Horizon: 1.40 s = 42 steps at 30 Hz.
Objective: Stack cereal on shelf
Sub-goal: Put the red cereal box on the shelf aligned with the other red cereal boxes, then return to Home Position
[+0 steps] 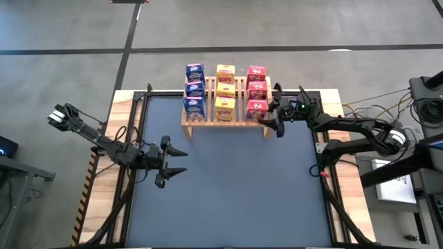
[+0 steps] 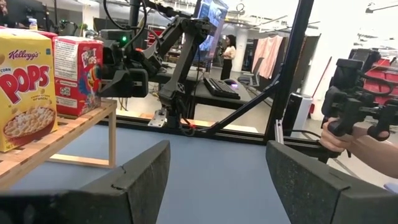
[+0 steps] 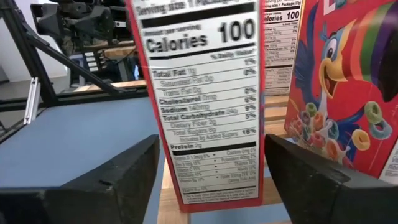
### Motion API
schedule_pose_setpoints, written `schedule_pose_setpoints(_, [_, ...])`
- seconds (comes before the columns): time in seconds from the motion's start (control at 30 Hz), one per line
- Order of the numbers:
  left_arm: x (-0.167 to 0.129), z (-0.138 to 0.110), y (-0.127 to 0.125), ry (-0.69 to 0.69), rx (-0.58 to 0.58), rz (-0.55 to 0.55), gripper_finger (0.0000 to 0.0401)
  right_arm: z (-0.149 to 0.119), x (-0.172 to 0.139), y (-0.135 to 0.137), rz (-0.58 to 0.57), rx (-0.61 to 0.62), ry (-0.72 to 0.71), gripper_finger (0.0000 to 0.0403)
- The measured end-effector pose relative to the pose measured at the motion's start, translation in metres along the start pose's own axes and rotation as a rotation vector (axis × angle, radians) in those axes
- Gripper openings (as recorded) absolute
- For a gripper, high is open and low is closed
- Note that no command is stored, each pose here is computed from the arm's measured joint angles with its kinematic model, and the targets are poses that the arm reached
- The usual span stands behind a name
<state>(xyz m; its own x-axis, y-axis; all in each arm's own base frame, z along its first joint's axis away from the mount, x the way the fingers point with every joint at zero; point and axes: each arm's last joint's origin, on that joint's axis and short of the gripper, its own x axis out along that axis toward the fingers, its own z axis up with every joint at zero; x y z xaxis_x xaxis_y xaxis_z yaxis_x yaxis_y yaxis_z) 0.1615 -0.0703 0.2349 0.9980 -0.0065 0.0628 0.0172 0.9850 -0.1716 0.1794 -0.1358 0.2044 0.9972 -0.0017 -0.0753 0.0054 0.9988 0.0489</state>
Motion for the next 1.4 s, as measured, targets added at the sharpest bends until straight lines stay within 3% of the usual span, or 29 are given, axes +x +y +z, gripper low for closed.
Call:
schedule_pose_setpoints(0.23, [0.000,0.000,0.000,0.000,-0.008,0.000,0.0248,0.001,-0.005,0.004,-0.016,-0.002,0.036,0.0299])
schedule_pose_setpoints(0.67, [0.000,0.001,0.000,-0.011,0.014,0.004,0.0248,0.015,-0.029,0.023,-0.075,-0.039,0.084,0.0291])
schedule_pose_setpoints(0.9, [0.002,0.014,-0.002,-0.047,0.052,0.003,0.0248,0.020,-0.044,0.034,-0.162,-0.046,0.114,0.0288])
schedule_pose_setpoints(1.2, [-0.016,0.050,0.002,-0.078,0.150,0.011,0.0248,0.032,-0.067,0.050,-0.282,-0.083,0.082,0.0241])
schedule_pose_setpoints(1.4, [-0.038,0.051,0.015,-0.125,0.160,0.050,0.0248,0.041,-0.090,0.069,-0.329,-0.145,-0.054,0.0190])
